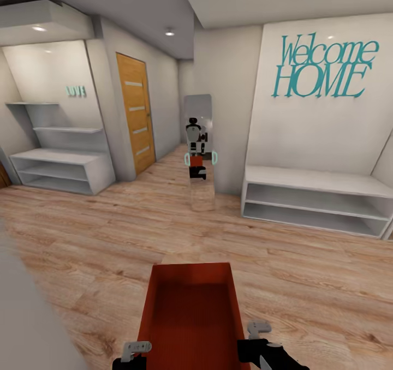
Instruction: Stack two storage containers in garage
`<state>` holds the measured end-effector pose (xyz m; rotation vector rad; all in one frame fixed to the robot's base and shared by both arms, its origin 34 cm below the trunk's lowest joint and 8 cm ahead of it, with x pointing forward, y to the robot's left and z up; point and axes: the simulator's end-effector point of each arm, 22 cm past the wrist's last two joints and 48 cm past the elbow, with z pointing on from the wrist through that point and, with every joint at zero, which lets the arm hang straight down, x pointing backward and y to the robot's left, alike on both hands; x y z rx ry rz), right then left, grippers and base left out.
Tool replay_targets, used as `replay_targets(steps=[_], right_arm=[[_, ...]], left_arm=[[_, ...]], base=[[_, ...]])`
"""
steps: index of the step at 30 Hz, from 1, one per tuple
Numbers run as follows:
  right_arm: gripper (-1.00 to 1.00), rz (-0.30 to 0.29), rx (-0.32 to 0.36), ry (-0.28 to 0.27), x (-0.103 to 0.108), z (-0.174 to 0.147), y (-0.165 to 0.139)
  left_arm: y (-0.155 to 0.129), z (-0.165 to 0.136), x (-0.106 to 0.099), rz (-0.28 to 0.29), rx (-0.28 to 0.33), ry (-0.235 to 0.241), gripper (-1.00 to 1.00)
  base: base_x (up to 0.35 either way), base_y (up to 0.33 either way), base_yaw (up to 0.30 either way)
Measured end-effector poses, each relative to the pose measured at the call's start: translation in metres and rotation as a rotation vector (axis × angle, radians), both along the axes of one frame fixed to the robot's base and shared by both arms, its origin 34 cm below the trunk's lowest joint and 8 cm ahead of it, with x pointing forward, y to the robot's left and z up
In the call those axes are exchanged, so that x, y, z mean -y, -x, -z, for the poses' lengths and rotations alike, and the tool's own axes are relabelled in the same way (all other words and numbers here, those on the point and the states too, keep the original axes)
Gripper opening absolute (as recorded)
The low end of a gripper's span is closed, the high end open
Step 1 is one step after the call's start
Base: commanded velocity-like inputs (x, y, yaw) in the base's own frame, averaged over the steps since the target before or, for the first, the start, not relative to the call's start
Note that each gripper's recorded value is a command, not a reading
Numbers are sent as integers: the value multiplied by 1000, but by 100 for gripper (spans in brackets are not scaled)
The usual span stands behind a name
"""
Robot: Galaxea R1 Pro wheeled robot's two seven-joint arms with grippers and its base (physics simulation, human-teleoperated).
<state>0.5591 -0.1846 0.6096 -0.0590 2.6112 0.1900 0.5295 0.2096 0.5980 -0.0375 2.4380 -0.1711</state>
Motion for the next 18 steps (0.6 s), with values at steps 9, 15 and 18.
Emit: replay_targets(steps=[9,15,18], right_arm=[[-100,0,0,0,0,0,0],[-100,0,-2,0,0,1,1],[-100,0,-4,0,0,2,1]], left_arm=[[0,0,0,0,0,0,-100],[1,1,0,0,-2,0,-100],[1,1,0,0,-4,0,-100]], base=[[341,0,10],[341,0,109],[341,0,161]])
